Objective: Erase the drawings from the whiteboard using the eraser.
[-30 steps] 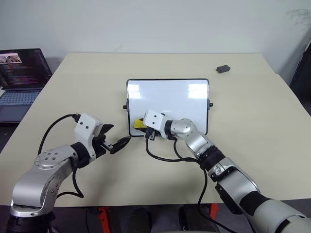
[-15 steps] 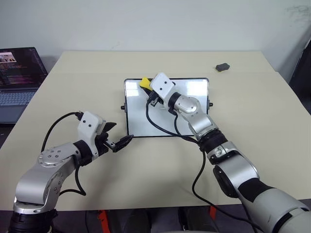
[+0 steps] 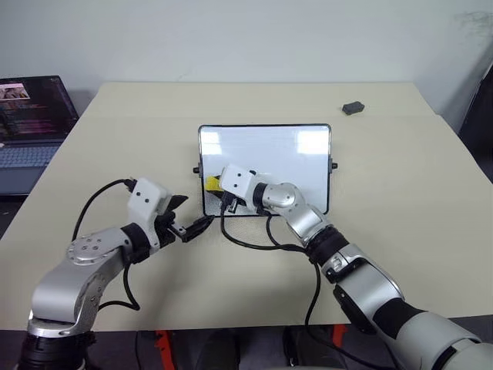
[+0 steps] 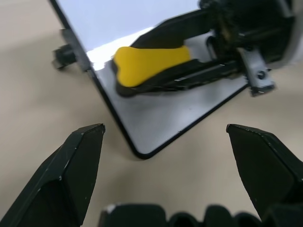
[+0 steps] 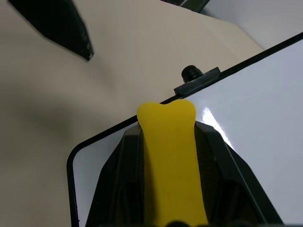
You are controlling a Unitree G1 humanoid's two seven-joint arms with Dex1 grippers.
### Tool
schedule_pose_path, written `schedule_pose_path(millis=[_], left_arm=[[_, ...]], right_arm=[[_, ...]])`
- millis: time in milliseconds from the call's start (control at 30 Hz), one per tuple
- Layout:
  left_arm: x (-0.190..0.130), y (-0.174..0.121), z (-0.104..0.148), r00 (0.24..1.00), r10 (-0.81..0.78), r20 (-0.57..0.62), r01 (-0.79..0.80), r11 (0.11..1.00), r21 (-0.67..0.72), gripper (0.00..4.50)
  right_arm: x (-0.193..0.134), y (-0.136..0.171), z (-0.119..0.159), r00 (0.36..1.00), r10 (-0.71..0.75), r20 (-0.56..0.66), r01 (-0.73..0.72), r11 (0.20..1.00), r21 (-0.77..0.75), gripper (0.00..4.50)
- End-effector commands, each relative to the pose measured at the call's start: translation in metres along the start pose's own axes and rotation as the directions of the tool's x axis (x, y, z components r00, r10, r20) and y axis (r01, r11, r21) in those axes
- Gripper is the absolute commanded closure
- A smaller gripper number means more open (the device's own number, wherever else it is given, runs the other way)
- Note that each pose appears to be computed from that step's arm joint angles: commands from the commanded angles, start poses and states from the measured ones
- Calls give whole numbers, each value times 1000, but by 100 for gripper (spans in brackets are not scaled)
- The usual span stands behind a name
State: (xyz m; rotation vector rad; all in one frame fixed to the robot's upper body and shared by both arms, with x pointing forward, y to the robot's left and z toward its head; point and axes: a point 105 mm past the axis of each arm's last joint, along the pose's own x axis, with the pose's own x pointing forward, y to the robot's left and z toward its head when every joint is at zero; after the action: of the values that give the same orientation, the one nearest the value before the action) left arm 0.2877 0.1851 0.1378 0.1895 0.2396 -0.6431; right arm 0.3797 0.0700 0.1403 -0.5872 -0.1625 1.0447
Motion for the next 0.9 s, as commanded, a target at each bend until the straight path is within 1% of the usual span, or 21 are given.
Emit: schedule_pose_path(millis=[33, 133, 200, 300, 400, 467, 533, 600, 667, 767, 867, 900], left_arm=[[1, 1, 11, 999, -6, 35, 5, 999, 40, 0], [3, -5, 18, 997, -39, 64, 36, 998, 53, 0], [3, -12, 23, 993, -78, 84, 73, 995, 62, 0], [3, -23, 27, 985, -145, 92, 137, 987, 89, 0], [3, -27, 29, 980, -179, 89, 168, 979, 115, 0], [6, -32, 33, 971, -220, 88, 206, 968, 142, 0], [13, -40, 38, 954, -290, 75, 271, 942, 198, 0], [19, -46, 42, 935, -349, 59, 327, 915, 236, 0], [27, -57, 48, 900, -432, 52, 404, 874, 270, 0], [40, -76, 59, 831, -554, 55, 517, 804, 293, 0], [55, -97, 66, 757, -653, 27, 606, 717, 344, 0], [58, -101, 67, 741, -671, 15, 623, 695, 358, 0]], right_arm=[[-17, -40, 26, 986, -143, 89, 141, 989, 38, 340], [-48, -55, 37, 966, -221, 137, 206, 971, 118, 340], [-70, -58, 37, 955, -265, 133, 244, 957, 154, 340], [-109, -62, 29, 931, -354, 83, 332, 920, 206, 340], [-134, -59, 21, 915, -403, 23, 387, 891, 239, 340], [-155, -56, 14, 895, -446, -35, 437, 855, 279, 340], [-182, -51, 3, 856, -503, -121, 513, 797, 320, 340], [-200, -46, -5, 821, -539, -187, 569, 751, 334, 340], [-217, -40, -19, 777, -566, -275, 629, 702, 335, 340], [-236, -33, -34, 714, -594, -372, 699, 633, 332, 340], [-257, -31, -52, 619, -633, -466, 784, 534, 316, 340], [-262, -29, -57, 597, -637, -488, 801, 510, 314, 340]])
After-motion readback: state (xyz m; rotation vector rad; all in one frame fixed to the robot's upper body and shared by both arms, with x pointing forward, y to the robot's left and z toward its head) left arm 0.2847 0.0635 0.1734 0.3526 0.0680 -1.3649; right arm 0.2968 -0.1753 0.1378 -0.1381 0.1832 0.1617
